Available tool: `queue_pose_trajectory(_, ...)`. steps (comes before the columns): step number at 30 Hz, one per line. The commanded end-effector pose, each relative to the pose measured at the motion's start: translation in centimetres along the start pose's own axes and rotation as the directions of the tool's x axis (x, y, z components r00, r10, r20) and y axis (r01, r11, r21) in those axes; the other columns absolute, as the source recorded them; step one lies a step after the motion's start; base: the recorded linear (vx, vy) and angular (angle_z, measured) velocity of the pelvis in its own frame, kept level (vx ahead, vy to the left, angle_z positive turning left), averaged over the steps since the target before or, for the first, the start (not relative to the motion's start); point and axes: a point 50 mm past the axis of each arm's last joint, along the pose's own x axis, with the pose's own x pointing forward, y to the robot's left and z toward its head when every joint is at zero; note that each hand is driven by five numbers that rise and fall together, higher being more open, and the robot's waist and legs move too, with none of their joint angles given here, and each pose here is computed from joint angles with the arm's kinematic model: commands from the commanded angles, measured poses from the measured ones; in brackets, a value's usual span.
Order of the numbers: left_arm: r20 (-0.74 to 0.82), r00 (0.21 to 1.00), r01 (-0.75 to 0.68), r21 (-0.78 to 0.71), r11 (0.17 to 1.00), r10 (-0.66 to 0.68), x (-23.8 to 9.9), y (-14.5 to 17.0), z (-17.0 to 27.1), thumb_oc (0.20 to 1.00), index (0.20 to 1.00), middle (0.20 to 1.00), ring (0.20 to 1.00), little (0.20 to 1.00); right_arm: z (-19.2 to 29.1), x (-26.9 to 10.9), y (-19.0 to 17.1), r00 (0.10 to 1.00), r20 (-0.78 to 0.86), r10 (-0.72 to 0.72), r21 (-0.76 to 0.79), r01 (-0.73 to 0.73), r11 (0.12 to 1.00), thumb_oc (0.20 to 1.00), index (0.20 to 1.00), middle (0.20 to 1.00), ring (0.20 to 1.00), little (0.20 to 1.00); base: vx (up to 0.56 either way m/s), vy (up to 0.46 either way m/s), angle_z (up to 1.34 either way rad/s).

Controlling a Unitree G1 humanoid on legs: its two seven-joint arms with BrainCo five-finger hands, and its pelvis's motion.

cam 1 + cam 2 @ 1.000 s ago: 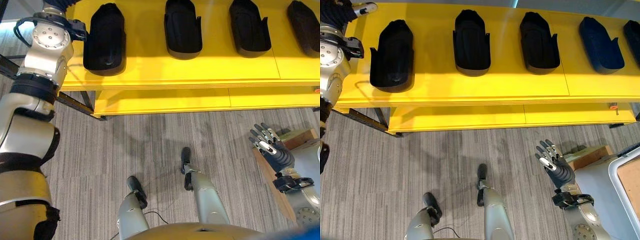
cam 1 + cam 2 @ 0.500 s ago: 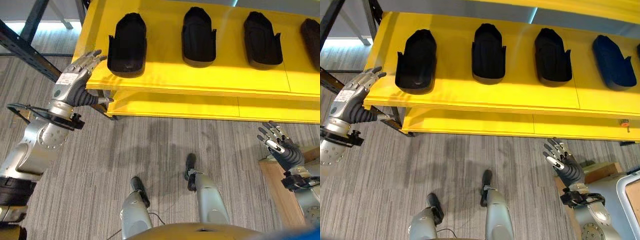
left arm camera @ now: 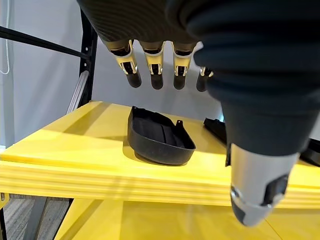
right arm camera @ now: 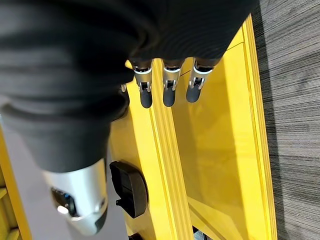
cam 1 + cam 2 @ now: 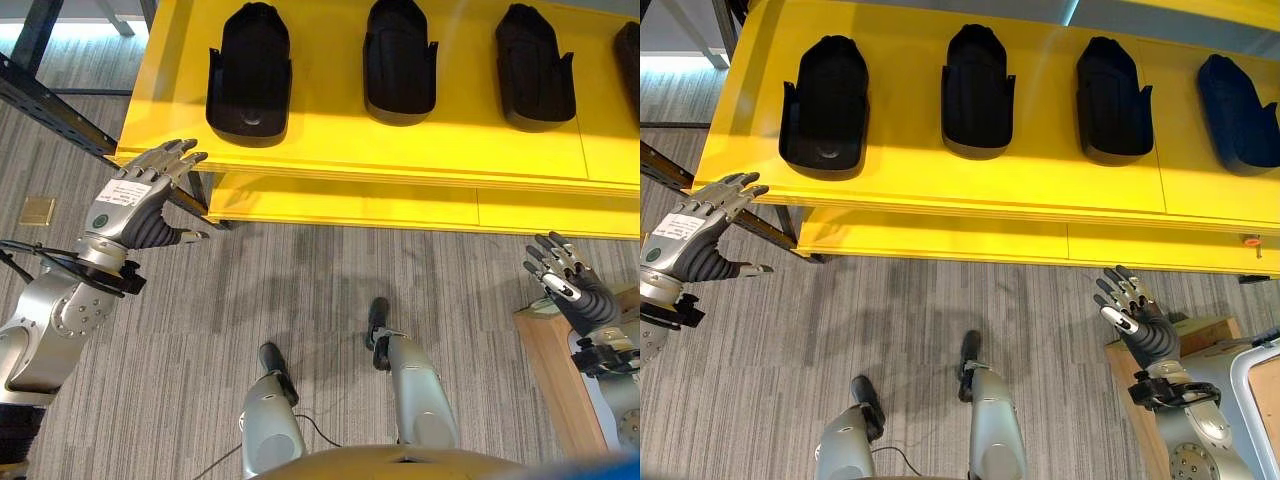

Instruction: Move parts from the plastic box to the shelf.

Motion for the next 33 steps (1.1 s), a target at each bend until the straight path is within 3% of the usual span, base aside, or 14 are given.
queue_pose_trajectory(1,0.066,0.998,-0.006,0.060,0.998,0.002,0.0,1.0,0.7,1.000,1.000,1.000,1.000,1.000,2.5,-0.4,0.4,0.996,0.080,0.048,-0.090,-0.040,0.995,1.000,1.000,1.000,1.000,1.000,0.00,0.000,0.00)
queue_pose_trajectory(20,0.043,0.997,0.069,0.059,0.996,-0.072,1.2,-0.4,0.1,1.000,1.000,1.000,1.000,1.000,2.6,-0.5,0.4,0.995,0.099,0.026,-0.064,-0.020,0.998,1.000,1.000,1.000,1.000,1.000,0.01,0.002,-0.01)
queue_pose_trajectory(33,0.070,0.995,0.062,0.078,0.995,-0.068,2.5,0.6,0.2,1.000,1.000,1.000,1.000,1.000,2.6,-0.5,0.6,0.995,0.091,0.045,-0.054,-0.040,0.998,1.000,1.000,1.000,1.000,1.000,0.01,0.003,-0.02)
